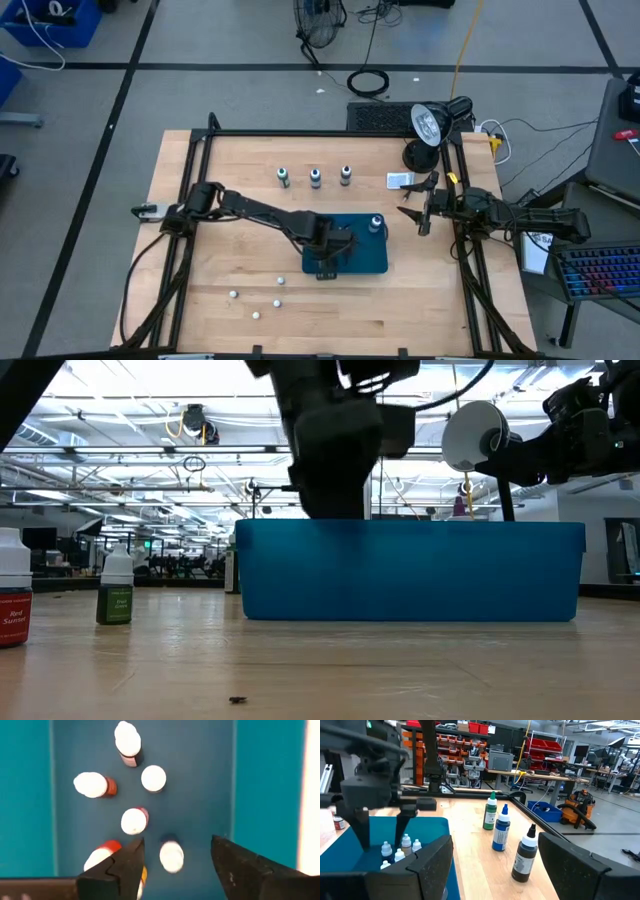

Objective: Pick & Place food coloring
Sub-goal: Put the small green food coloring bottle into the blue bin

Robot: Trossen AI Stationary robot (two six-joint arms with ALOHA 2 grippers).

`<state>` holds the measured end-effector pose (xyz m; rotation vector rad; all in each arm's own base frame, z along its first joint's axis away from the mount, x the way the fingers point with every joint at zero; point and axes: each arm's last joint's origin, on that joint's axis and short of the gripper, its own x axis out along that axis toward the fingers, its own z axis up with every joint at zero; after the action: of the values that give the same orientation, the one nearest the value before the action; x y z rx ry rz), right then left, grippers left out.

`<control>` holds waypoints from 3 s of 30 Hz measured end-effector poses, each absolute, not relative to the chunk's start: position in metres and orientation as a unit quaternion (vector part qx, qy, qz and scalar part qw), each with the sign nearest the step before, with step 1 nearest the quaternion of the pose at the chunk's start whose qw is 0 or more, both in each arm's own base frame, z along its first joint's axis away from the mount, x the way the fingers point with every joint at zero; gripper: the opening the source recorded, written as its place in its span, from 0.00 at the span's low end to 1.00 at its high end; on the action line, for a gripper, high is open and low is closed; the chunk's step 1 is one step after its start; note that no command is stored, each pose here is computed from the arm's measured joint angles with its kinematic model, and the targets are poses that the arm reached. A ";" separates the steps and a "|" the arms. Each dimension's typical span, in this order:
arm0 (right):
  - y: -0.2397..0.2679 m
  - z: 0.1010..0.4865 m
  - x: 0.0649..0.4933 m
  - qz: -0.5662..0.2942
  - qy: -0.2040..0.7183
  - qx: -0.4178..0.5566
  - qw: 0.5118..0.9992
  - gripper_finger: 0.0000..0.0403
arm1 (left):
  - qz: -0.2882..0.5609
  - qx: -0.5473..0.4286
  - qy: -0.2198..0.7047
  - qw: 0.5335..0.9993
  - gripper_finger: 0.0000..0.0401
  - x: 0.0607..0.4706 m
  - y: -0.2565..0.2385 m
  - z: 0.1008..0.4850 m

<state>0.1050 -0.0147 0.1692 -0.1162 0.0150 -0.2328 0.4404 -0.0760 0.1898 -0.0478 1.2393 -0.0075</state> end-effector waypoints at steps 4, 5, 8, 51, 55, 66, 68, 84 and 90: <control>-0.015 0.169 0.105 -0.116 0.008 -0.058 0.992 0.69 | -0.013 -0.015 0.572 0.820 0.61 0.444 -0.083 0.216; -0.015 0.169 0.105 -0.116 0.008 -0.058 0.992 0.69 | -0.016 -0.011 0.575 0.818 0.61 0.443 -0.085 0.223; -0.015 0.169 0.105 -0.116 0.008 -0.058 0.992 0.69 | -0.019 0.004 0.589 0.808 0.61 0.437 -0.096 0.247; -0.015 0.169 0.105 -0.116 0.010 -0.058 0.992 0.69 | 0.114 -0.054 0.713 0.689 0.61 0.337 -0.169 0.164; -0.015 0.169 0.105 -0.116 0.009 -0.058 0.992 0.69 | 0.113 -0.055 0.714 0.689 0.61 0.337 -0.169 0.164; -0.015 0.169 0.105 -0.116 0.010 -0.058 0.991 0.69 | 0.117 -0.058 0.714 0.688 0.35 0.337 -0.170 0.164; -0.015 0.169 0.105 -0.116 0.009 -0.058 0.992 0.69 | 0.117 -0.058 0.714 0.688 0.28 0.337 -0.170 0.164; -0.015 0.169 0.105 -0.116 0.010 -0.058 0.992 0.69 | 0.102 0.024 0.658 0.746 0.15 0.337 -0.157 0.241; -0.015 0.169 0.105 -0.116 0.009 -0.058 0.992 0.69 | 0.112 0.039 0.587 0.801 0.15 0.354 -0.116 0.297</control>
<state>0.1051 -0.0147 0.1689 -0.1162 0.0189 -0.2326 0.3538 -0.1162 0.2971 0.0840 1.2592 0.2397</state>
